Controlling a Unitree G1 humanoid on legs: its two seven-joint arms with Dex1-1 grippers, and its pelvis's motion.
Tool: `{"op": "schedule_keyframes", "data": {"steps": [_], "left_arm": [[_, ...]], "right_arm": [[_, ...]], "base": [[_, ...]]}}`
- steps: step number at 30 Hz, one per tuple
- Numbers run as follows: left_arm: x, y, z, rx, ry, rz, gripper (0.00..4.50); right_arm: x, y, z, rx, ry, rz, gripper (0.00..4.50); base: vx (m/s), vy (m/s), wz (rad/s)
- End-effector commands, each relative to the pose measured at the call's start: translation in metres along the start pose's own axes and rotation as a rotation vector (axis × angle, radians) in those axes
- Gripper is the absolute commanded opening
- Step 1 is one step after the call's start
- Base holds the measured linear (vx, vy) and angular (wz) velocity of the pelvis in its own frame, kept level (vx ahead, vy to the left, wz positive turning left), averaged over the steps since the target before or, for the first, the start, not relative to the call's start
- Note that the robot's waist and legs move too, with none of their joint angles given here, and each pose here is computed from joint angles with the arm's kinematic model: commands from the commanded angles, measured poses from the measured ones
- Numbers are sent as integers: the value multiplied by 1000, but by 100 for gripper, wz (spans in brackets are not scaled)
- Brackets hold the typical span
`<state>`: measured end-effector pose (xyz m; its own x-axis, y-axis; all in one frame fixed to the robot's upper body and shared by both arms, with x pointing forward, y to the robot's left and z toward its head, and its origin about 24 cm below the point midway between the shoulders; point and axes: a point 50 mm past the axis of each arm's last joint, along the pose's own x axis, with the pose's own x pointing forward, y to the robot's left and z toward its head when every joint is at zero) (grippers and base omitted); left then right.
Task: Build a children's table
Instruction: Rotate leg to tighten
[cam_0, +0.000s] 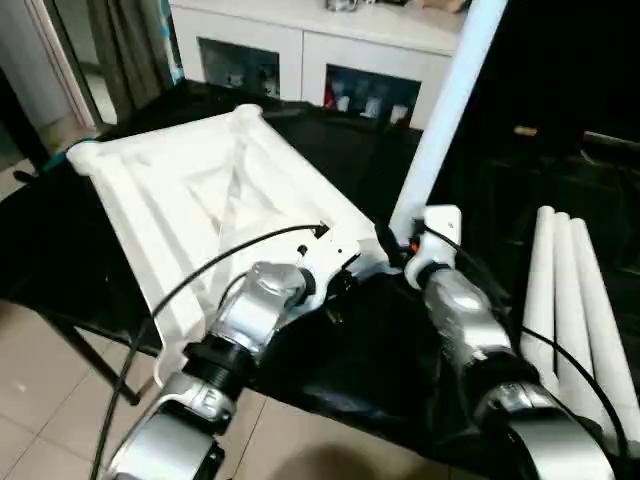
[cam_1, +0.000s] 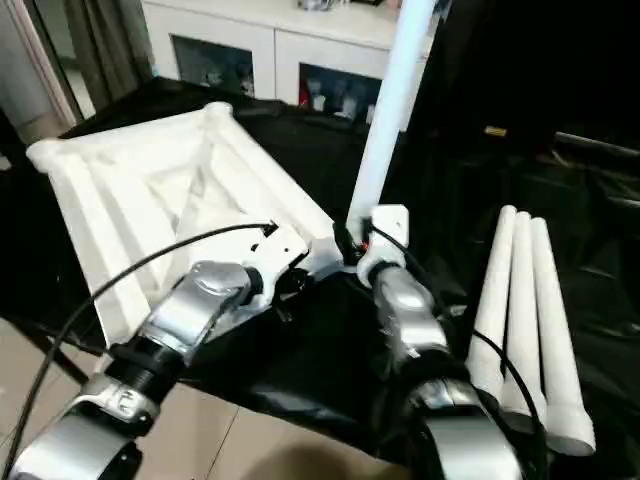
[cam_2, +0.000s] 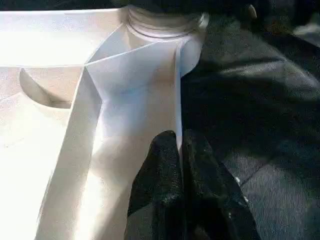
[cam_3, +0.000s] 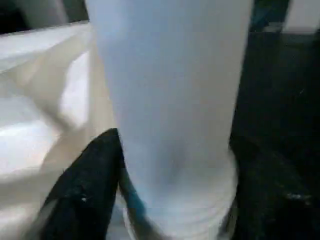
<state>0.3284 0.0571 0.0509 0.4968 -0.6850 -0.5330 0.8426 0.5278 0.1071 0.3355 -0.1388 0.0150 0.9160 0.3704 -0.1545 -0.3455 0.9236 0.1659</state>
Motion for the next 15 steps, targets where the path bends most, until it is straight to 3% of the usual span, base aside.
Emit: {"op": "schedule_keyframes", "data": {"steps": [1,5,7,15], "left_arm": [[-1,-9,-1,55,-52,-128,0],[-11,-6,-5,134,-67,-220,0],[-24,-3,-12,210,-62,-318,0],[-41,-2,-26,213,-59,-437,0]], "right_arm": [[-10,4,-3,-27,32,153,363],[-27,-4,3,-106,45,272,382],[-47,-6,9,-164,82,430,382],[-64,-7,18,-256,121,555,382]], "base": [[0,0,0],[0,0,0],[0,0,0],[0,0,0]]}}
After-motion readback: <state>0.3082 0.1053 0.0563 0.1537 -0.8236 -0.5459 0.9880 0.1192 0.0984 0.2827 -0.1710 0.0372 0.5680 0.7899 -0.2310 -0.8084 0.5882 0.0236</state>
